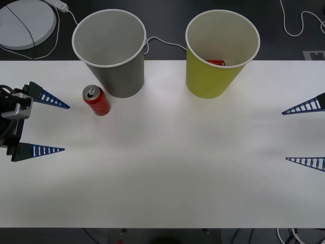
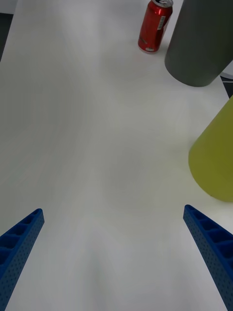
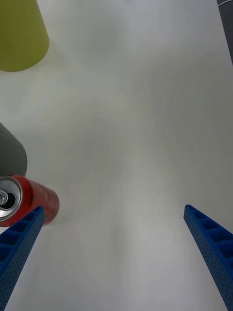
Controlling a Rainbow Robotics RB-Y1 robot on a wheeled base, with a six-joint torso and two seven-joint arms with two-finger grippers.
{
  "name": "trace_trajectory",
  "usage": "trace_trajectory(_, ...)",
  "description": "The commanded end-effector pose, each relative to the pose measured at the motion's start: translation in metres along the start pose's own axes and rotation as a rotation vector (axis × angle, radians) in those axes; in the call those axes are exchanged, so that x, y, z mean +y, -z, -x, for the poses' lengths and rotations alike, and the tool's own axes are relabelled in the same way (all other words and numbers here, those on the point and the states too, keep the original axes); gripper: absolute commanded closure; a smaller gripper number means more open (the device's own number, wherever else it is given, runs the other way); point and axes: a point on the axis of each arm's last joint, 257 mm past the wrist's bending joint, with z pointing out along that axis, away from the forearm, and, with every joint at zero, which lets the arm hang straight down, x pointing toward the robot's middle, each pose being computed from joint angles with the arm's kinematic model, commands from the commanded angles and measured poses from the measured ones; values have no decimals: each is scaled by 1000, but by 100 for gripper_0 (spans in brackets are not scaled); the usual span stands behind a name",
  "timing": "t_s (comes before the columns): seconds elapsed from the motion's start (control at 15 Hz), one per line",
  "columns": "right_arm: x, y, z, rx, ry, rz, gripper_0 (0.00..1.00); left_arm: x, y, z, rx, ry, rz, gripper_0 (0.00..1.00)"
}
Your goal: Put the can into the green bin and the plastic bottle into the gray bin
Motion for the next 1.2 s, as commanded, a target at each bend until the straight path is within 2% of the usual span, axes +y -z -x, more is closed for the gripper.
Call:
trace_trajectory(0.07,0,0,0,0,0,0,0,0,0,0,0,0,0,0)
trace_trajectory(0.2,0,0,0,0,0,0,0,0,0,0,0,0,0,0)
trace_trajectory(0.27,0,0,0,0,0,0,0,-10,-4,-6,12,13,-25,0)
trace_trajectory(0.47,0,0,0,0,0,0,0,-8,3,-10,50,-4,-27,0)
trace_trajectory(0.73,0,0,0,0,0,0,0,-6,2,-13,51,38,8,0)
trace_trajectory(1.07,0,0,0,0,0,0,0,-19,-3,4,81,226,120,0)
trace_trajectory(1.2,0,0,0,0,0,0,0,-21,-7,12,62,334,179,0)
